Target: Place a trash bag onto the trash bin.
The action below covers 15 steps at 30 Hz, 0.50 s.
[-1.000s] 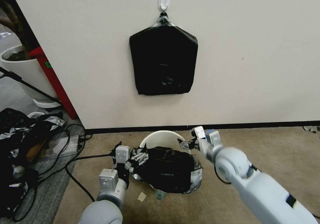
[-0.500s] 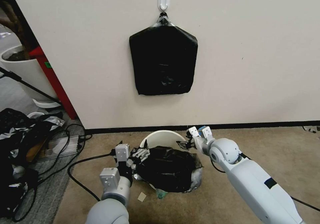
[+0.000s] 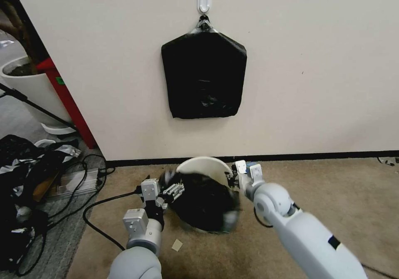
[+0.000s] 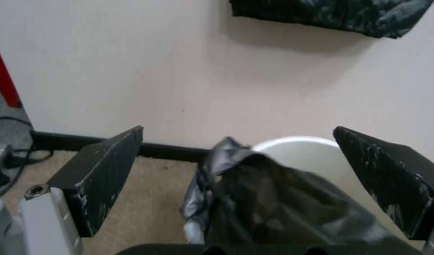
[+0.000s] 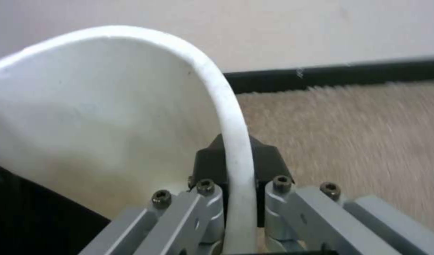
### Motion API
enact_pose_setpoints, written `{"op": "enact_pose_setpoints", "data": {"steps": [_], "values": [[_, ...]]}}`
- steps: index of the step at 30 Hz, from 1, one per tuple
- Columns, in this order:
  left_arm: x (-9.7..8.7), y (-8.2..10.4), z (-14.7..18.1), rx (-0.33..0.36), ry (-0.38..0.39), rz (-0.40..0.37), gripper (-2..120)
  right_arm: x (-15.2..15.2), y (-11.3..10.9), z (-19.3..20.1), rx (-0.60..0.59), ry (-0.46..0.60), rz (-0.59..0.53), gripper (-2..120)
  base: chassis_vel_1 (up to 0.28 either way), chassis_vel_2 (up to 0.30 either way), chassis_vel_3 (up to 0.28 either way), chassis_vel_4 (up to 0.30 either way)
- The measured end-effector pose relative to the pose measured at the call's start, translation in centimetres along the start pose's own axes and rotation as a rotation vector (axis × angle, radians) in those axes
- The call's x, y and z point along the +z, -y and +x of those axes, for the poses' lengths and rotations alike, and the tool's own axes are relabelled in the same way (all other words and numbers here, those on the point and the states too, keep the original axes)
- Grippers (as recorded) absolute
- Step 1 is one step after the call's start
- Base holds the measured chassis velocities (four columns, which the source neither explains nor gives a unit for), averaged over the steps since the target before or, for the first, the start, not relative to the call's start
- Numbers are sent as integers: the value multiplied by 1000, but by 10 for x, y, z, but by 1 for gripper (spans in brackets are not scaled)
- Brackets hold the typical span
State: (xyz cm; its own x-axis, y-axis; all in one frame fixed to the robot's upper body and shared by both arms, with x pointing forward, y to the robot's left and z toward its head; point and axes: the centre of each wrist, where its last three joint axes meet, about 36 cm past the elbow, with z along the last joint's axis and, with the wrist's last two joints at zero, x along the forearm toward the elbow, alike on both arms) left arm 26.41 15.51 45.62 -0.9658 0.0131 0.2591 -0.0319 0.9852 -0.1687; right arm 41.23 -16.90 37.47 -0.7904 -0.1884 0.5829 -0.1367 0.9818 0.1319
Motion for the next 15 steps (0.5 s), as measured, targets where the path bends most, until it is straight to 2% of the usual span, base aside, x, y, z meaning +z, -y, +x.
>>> {"op": "enact_pose_setpoints", "data": {"steps": [2,3,6,7,9,10,12,15], "values": [[-1,-4,-4,-23,8,3,100,15,-10,12,57,26,-106,7,0,0,0,0],[-1,-4,-4,-23,8,3,100,15,-10,12,57,26,-106,7,0,0,0,0],[0,-9,-11,-62,8,-4,100,22,-32,31,180,69,-289,7,0,0,0,0],[0,-9,-11,-62,8,-4,100,22,-32,31,180,69,-289,7,0,0,0,0],[2,-13,-15,-87,0,-15,100,23,-46,41,267,105,-439,7,0,0,0,0],[2,-13,-15,-87,0,-15,100,23,-46,41,267,105,-439,7,0,0,0,0],[5,-17,-18,-104,-9,-24,100,24,-60,50,344,139,-599,7,0,0,0,0],[8,-18,-19,-114,-18,-29,100,31,-69,56,388,145,-679,7,0,0,0,0]]}}
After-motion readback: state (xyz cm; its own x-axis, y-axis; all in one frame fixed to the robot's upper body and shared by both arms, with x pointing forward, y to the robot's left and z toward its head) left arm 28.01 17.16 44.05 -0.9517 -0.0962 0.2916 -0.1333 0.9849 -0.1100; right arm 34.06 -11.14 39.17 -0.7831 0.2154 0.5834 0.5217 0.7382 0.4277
